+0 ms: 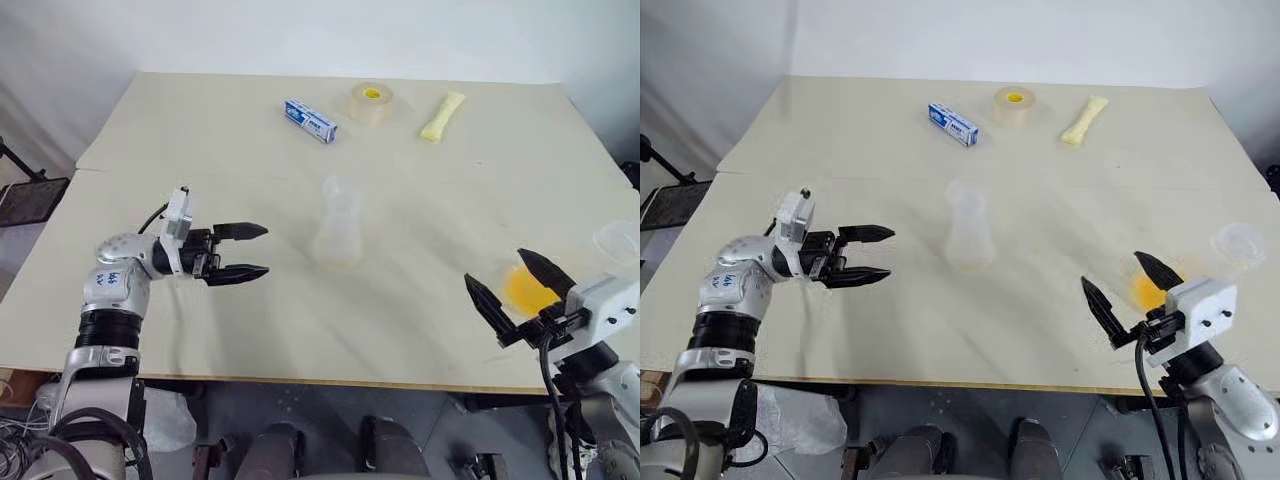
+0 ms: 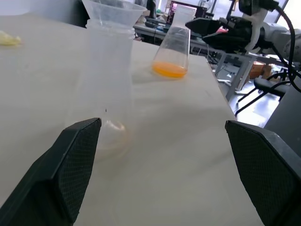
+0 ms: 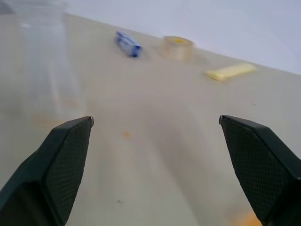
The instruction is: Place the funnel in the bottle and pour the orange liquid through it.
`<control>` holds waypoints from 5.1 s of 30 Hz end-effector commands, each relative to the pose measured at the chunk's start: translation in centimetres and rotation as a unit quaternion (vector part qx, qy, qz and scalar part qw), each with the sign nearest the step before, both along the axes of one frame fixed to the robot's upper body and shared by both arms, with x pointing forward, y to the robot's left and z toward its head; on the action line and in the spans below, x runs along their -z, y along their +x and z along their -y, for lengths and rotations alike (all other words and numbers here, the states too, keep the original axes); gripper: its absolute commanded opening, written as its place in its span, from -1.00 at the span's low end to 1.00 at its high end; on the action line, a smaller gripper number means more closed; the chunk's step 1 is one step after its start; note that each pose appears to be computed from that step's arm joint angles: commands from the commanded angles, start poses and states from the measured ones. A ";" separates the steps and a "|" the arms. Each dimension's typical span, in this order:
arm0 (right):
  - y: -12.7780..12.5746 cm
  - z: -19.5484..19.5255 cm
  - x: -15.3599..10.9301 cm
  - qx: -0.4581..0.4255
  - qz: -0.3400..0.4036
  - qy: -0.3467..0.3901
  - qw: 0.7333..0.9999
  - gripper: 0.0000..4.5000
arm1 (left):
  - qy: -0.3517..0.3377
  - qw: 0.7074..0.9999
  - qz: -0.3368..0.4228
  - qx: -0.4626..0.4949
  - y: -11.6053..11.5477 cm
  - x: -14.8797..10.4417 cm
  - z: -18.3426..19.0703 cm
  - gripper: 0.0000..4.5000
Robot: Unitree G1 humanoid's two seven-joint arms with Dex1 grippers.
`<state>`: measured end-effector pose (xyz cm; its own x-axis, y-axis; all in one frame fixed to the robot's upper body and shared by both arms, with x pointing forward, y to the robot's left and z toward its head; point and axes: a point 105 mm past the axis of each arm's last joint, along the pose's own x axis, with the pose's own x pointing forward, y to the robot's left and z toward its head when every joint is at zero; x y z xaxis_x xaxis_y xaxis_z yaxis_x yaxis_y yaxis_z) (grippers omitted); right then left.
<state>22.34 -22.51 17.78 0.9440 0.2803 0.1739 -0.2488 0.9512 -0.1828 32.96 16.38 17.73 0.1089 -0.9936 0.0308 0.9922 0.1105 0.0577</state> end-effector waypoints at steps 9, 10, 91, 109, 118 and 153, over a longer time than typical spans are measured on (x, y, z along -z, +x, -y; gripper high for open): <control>-6.0 2.3 0.0 0.183 0.001 0.027 0.983 1.00 | -0.037 0.998 0.024 0.051 -0.8 0.7 1.1 0.99; -6.2 2.5 0.1 0.193 0.000 0.028 0.981 1.00 | -0.032 0.998 0.024 0.053 -0.8 0.8 1.1 0.99; 9.4 -7.1 -12.8 0.016 0.171 -0.172 0.970 0.10 | -0.051 0.995 0.080 -0.010 1.4 -0.6 0.9 1.00; 12.1 -15.9 -13.1 -0.017 0.292 -0.408 0.865 0.10 | -0.071 0.991 0.114 -0.026 1.6 -1.6 0.0 1.00; 12.4 -17.2 -12.2 -0.020 0.342 -0.520 0.783 0.10 | -0.077 0.989 0.118 -0.040 1.8 -1.8 0.2 1.00; 13.7 -17.8 -12.7 -0.001 0.423 -0.627 0.654 0.10 | -0.076 0.989 0.116 -0.043 1.6 -2.0 0.1 1.00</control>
